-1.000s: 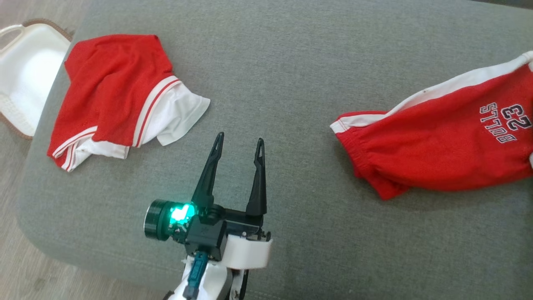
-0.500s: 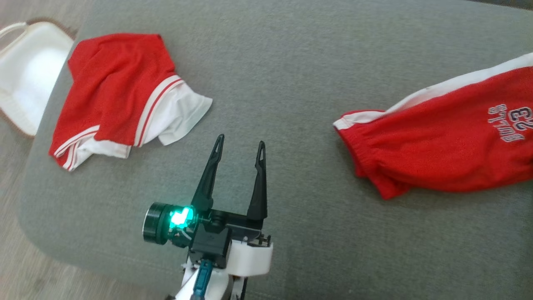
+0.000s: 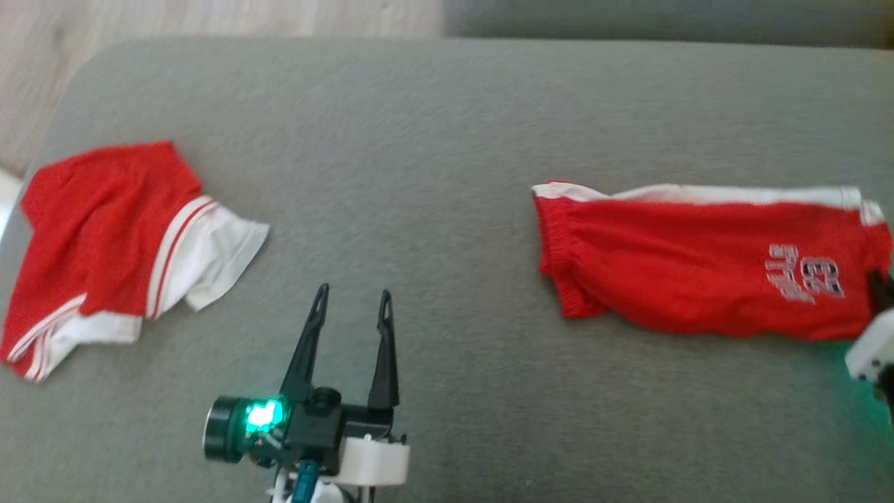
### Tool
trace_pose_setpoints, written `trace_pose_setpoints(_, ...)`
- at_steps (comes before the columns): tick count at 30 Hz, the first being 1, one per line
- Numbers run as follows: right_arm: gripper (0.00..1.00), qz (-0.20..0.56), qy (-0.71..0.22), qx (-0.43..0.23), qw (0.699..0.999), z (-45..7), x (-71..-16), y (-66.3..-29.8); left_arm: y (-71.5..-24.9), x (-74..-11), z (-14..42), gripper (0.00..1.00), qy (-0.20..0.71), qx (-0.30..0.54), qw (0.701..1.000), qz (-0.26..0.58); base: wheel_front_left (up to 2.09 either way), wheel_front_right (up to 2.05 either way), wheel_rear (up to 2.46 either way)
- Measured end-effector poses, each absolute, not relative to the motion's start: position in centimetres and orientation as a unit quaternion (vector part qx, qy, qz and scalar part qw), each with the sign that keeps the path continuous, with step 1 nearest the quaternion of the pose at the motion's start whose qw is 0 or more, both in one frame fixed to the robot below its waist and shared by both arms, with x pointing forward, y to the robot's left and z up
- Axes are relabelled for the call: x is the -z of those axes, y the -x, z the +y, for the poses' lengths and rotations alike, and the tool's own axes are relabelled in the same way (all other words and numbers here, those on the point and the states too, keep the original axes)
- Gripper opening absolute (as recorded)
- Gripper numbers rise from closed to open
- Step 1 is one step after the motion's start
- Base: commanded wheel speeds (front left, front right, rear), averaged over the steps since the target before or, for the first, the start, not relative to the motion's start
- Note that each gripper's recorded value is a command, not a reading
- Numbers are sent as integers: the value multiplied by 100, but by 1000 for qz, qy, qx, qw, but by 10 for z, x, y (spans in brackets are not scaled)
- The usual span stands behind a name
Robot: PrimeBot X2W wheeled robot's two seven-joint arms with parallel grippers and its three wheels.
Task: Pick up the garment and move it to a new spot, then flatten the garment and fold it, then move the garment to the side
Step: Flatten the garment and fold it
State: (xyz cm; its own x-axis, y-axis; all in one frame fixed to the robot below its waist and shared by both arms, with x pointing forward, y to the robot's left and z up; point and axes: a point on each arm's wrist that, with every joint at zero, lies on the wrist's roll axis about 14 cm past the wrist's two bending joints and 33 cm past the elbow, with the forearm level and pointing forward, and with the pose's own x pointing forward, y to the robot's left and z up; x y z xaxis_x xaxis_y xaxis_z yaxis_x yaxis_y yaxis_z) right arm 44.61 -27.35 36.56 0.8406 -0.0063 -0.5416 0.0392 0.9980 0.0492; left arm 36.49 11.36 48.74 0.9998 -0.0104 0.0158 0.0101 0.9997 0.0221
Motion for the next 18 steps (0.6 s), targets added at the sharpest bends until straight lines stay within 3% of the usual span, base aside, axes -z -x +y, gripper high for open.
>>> trace_pose_setpoints(10,0,231,-31,85,969,-333,-404,-410,-356,-495,92,100,-15,50,998,-22,0,0,0)
trace_pose_setpoints(14,0,189,-49,70,978,-320,-426,-420,-353,-499,86,100,-15,64,997,-30,0,0,0)
trace_pose_setpoints(18,0,141,-81,16,987,-273,-450,-439,-349,-500,83,100,-19,71,997,-31,0,0,0)
